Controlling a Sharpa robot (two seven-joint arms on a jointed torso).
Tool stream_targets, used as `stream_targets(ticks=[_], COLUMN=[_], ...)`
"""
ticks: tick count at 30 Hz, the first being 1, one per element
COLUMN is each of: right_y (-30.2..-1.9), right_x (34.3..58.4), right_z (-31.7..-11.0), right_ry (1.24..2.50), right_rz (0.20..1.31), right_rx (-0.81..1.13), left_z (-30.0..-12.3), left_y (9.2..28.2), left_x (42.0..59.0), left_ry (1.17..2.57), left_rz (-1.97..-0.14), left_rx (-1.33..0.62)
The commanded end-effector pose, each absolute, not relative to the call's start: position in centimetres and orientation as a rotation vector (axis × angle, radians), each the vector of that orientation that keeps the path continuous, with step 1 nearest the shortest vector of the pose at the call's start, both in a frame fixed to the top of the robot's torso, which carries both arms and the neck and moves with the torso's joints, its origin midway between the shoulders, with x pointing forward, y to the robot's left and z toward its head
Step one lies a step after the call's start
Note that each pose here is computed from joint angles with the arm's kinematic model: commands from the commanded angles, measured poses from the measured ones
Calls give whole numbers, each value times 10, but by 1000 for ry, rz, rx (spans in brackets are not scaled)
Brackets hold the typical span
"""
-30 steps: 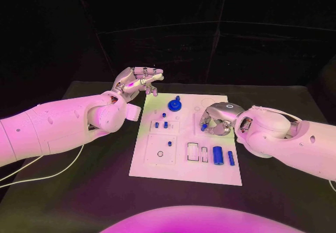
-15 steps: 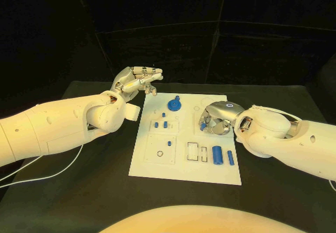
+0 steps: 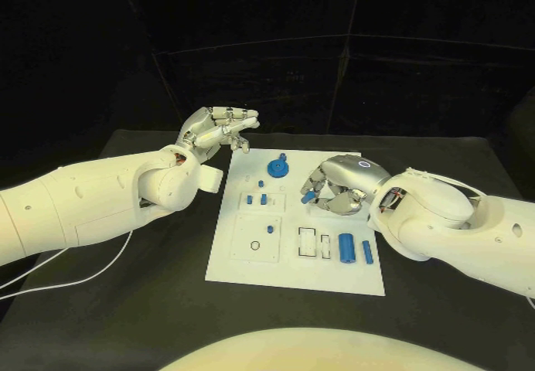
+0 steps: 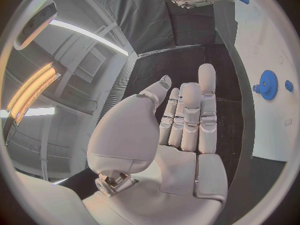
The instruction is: Assemble the parts on the task board
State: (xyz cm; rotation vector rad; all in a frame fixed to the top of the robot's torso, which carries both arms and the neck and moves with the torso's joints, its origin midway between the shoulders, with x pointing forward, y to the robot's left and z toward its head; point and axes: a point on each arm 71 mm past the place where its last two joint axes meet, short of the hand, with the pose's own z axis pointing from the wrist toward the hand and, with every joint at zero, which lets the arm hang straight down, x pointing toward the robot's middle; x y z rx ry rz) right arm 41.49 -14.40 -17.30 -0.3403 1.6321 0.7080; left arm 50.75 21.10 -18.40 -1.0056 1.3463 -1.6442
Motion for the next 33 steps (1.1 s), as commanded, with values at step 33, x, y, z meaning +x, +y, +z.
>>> stream_targets(ticks=[33], right_y=[-44], right_x=[387], right_z=[-230], right_ry=[1794], right_rz=[976], right_rx=[-484], left_z=[-182], left_y=[205], left_x=[509], left_ry=[1342], left_rz=[-1667], left_rx=[-997])
